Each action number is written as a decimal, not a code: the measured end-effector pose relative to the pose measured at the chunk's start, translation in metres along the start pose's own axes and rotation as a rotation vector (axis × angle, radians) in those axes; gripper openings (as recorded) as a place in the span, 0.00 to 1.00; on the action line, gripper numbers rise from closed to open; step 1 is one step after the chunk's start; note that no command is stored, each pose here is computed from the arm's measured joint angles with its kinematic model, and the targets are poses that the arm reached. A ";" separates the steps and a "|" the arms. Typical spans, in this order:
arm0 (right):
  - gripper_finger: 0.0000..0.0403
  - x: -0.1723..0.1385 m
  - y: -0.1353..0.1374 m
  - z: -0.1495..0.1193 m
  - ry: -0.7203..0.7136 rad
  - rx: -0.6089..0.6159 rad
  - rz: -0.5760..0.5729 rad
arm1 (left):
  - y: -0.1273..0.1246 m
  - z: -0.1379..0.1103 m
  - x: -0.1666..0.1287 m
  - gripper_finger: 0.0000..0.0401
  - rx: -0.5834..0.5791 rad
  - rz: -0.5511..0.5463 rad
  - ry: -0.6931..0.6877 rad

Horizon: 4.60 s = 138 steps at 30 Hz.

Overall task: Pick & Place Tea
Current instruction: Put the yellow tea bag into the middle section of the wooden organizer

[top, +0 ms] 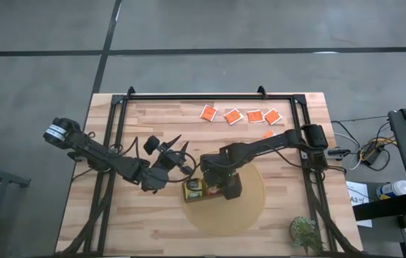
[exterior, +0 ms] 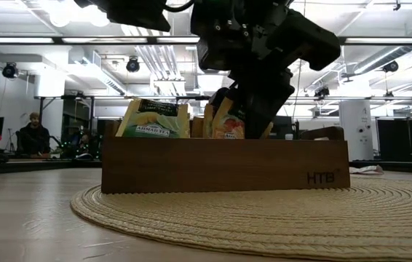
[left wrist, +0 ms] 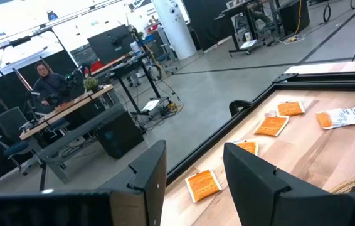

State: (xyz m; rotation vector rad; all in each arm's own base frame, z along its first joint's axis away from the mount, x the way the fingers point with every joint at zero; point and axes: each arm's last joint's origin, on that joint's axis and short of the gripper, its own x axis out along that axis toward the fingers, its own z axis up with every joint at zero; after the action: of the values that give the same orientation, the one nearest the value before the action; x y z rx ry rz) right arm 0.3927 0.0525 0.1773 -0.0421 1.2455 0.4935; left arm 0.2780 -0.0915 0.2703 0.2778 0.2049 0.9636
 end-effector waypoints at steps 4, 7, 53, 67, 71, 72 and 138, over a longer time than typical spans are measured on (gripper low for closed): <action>0.02 -0.001 0.001 0.000 -0.003 -0.009 -0.002 | 0.000 0.000 0.000 0.38 0.000 0.000 0.000; 0.02 -0.001 0.001 0.001 -0.008 -0.029 -0.004 | 0.000 0.000 0.000 0.38 0.000 0.000 0.000; 0.25 -0.019 0.011 0.006 -0.072 -0.098 -0.013 | 0.000 0.000 0.000 0.38 -0.001 0.000 0.000; 0.24 -0.050 0.020 0.010 -0.177 -0.132 -0.044 | 0.000 0.000 0.000 0.38 -0.001 -0.001 0.000; 0.22 -0.053 0.018 0.011 -0.184 -0.134 -0.142 | 0.000 0.000 0.000 0.38 -0.001 0.000 0.000; 0.22 -0.055 0.017 0.012 -0.186 -0.130 -0.184 | 0.000 0.000 0.000 0.38 -0.001 0.000 0.000; 0.02 0.011 0.035 0.042 -0.028 -0.336 -0.131 | 0.002 0.001 0.000 0.38 0.003 0.026 0.000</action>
State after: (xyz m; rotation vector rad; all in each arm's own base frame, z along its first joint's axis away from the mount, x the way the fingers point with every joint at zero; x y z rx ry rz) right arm 0.4193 0.0997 0.1896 -0.3970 1.1141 0.5826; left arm 0.2765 -0.0906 0.2722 0.2834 0.2030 0.9891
